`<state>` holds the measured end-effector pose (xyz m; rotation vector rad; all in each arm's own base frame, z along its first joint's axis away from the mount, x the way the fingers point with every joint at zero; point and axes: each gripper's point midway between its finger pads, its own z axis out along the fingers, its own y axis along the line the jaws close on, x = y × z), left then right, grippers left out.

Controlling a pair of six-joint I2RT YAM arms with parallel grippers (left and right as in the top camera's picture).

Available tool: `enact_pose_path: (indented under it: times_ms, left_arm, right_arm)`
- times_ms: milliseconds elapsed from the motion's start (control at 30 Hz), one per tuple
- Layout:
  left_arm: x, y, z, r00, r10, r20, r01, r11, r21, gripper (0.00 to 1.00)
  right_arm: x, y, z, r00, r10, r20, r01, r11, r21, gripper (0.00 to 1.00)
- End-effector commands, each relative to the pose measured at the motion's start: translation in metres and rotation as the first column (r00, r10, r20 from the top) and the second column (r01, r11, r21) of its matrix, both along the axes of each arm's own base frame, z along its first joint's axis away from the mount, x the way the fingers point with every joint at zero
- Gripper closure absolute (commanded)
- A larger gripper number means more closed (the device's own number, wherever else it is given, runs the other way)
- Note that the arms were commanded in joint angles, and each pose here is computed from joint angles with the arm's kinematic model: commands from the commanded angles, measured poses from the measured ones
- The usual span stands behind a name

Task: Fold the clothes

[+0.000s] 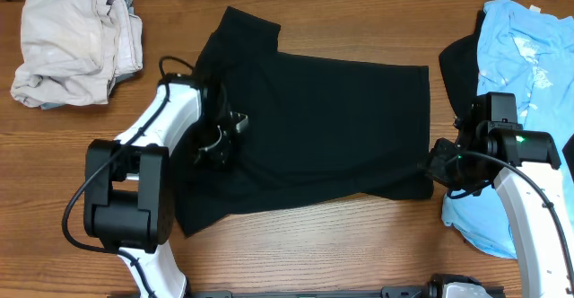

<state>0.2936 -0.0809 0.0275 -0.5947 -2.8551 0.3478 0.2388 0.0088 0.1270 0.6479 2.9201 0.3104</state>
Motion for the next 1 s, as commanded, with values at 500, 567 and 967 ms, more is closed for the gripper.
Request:
enact_pose_path:
  times_ms: [500, 567, 967]
  left_arm:
    - [0.095, 0.013, 0.1, 0.948, 0.006, 0.317, -0.042, 0.993, 0.107, 0.96]
    - [0.1, 0.013, 0.101, 0.942, 0.006, 0.335, -0.044, 0.993, 0.106, 0.96]
    - [0.1, 0.01, 0.108, 0.94, 0.083, 0.33, -0.117, 0.989, 0.085, 0.57]
  right_arm:
    - [0.005, -0.003, 0.001, 1.0, -0.003, 0.025, 0.004, 1.0, -0.014, 0.96]
    - [0.006, -0.003, 0.001, 1.0, -0.003, 0.029, 0.004, 1.0, -0.014, 0.96]
    - [0.005, -0.003, 0.001, 1.0, -0.003, 0.026, 0.003, 1.0, -0.014, 0.96]
